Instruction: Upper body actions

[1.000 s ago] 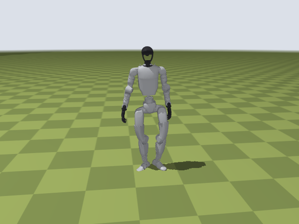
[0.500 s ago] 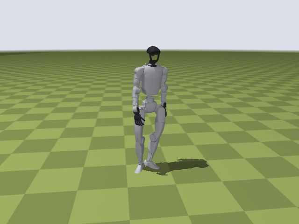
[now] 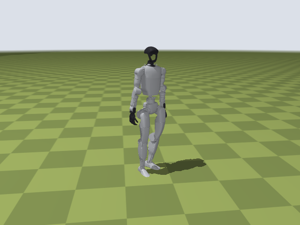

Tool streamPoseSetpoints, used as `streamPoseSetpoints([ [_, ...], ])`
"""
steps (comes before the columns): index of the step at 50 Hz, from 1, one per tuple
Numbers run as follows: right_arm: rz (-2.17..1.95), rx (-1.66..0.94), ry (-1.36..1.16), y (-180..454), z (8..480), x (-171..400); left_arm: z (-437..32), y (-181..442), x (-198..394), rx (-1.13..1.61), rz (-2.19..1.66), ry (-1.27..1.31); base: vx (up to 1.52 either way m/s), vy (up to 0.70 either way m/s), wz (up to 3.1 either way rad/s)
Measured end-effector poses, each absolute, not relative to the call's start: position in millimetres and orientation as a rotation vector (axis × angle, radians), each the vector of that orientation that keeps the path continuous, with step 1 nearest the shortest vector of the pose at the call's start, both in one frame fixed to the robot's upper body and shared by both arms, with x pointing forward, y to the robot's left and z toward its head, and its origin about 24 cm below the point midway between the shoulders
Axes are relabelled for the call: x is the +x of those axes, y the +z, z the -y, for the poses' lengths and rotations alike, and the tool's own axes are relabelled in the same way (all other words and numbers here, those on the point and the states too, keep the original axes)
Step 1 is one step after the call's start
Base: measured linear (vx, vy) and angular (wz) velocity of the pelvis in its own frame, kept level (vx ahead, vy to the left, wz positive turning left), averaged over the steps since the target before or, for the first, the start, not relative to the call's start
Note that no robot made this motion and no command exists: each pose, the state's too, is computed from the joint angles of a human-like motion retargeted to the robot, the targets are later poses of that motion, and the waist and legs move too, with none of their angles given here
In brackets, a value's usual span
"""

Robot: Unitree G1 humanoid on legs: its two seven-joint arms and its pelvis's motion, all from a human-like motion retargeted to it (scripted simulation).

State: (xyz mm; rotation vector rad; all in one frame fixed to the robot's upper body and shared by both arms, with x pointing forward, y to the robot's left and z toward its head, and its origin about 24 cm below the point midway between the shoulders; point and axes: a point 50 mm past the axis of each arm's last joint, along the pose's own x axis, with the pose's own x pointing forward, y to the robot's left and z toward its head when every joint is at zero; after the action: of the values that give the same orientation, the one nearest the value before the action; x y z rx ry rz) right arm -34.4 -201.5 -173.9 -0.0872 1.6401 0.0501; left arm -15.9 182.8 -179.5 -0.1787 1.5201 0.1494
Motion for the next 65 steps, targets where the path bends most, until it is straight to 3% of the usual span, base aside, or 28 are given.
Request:
streamPoseSetpoints([
  [9, -1.389, -0.108, 0.178, -178.1, 188.8, 32.1, -180.4, -175.9, -53.8, -0.109, -1.654, 0.148, -0.06, -0.06, -0.10],
  [17, -1.301, -0.169, 0.211, -174.6, 190.8, 61.9, -180.5, -179.7, -21.6, -0.110, -1.551, 0.115, -0.13, -0.06, 0.24],
  [25, -1.442, -0.232, 0.169, -174.6, 210.4, 32.9, -177.9, -180.3, 18.1, -0.020, -1.393, -0.037, -0.01, 0.05, 0.37],
  [34, -1.524, -0.111, 0.117, -176.7, 201.5, -5.0, -186.8, -178.6, -25.7, -0.006, -1.566, 0.011, 0.23, 0.01, 0.03],
  [43, -1.490, -0.071, 0.073, -177.2, 198.6, 4.2, -196.7, -176.6, -35.3, -0.090, -1.575, 0.110, 0.13, -0.03, -0.79],
  [49, -1.431, -0.084, 0.086, -177.1, 198.1, 20.7, -204.4, -176.5, -26.9, -0.010, -1.561, 0.087, 0.02, -0.02, 0.01],
  [54, -1.477, -0.084, 0.105, -177.5, 196.7, 0.4, -213.9, -175.9, -13.7, 0.131, -1.519, -0.020, 0.21, -0.04, 0.07],
  [65, -1.459, -0.129, 0.157, -177.6, 196.8, 7.7, -190.0, -179.3, -0.8, 0.015, -1.507, -0.028, 0.02, -0.08, 0.17],
])
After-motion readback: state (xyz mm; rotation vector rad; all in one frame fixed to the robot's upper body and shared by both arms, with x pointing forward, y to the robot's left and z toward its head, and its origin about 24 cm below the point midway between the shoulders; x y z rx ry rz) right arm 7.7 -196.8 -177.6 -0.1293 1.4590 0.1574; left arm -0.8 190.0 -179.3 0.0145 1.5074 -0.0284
